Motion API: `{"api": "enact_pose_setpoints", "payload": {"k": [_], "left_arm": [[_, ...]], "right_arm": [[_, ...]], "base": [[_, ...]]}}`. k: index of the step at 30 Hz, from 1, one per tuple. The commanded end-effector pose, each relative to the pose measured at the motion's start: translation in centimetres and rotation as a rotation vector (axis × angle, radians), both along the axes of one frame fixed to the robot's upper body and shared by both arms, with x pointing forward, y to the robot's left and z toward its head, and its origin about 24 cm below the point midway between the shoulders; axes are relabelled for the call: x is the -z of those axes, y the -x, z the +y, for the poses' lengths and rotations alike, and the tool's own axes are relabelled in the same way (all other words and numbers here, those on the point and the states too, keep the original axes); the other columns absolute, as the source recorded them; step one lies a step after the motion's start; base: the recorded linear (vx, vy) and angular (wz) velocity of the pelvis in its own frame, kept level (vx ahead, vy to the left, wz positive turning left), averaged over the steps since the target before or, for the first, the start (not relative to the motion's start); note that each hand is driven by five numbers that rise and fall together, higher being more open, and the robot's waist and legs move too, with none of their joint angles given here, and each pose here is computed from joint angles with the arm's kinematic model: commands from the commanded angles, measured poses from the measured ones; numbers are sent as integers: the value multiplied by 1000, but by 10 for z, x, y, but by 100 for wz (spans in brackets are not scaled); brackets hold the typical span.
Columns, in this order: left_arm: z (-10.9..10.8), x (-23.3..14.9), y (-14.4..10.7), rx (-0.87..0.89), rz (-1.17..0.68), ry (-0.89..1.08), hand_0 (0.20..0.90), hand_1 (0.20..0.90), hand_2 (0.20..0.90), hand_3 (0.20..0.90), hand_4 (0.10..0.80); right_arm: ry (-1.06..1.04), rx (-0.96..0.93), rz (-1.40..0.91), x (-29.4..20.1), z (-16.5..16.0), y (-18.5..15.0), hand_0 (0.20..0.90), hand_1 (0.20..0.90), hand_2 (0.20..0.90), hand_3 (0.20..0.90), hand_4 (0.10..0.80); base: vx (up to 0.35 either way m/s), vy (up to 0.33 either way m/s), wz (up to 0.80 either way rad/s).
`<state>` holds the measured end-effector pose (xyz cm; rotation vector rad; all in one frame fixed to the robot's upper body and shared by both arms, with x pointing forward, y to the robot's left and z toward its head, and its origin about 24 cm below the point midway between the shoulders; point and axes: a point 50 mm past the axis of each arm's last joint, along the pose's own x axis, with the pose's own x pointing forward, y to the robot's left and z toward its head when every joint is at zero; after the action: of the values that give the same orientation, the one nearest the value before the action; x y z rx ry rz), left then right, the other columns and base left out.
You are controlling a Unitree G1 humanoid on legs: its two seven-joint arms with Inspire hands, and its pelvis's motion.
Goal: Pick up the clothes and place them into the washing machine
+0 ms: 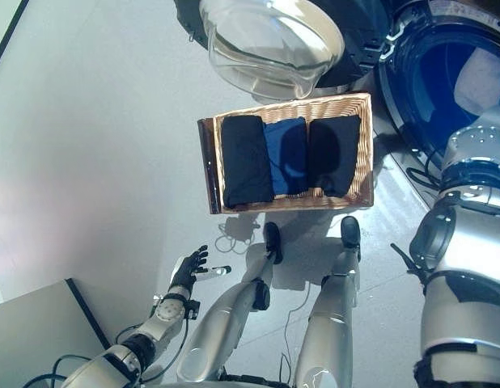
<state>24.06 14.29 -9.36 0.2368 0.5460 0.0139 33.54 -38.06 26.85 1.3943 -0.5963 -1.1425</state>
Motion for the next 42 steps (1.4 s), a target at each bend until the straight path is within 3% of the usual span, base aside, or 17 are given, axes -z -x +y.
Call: {"api": "enact_pose_setpoints", "payload": {"k": [1,18,23,32,37,42], "left_arm": [[21,19,24,-86,89,-63,900,900,900,900,800],[26,21,27,-114,108,-64,900,900,900,900,800],[28,20,26,-123,99,-61,900,900,900,900,800],[32,12,17,-154,41,-68,900,900,900,900,800],[32,5,11,-167,-8,-77,900,900,900,900,800],[34,1,8,-185,-36,-94,900,900,900,900,800]], "right_arm": [[359,275,-94,-86,-36,59,900,900,900,900,800],[425,206,-73,-85,-19,42,900,900,900,900,800],[560,137,39,-79,-6,26,900,900,900,900,800],[966,-53,413,-29,63,-25,900,900,900,900,800],[1098,-171,513,6,113,-45,900,900,900,900,800],[1210,-214,593,27,137,-50,900,900,900,900,800]], "base": [[0,0,0],[0,0,0],[-7,1,0],[-39,-17,-1],[-29,-6,-4],[-7,3,0]]}}
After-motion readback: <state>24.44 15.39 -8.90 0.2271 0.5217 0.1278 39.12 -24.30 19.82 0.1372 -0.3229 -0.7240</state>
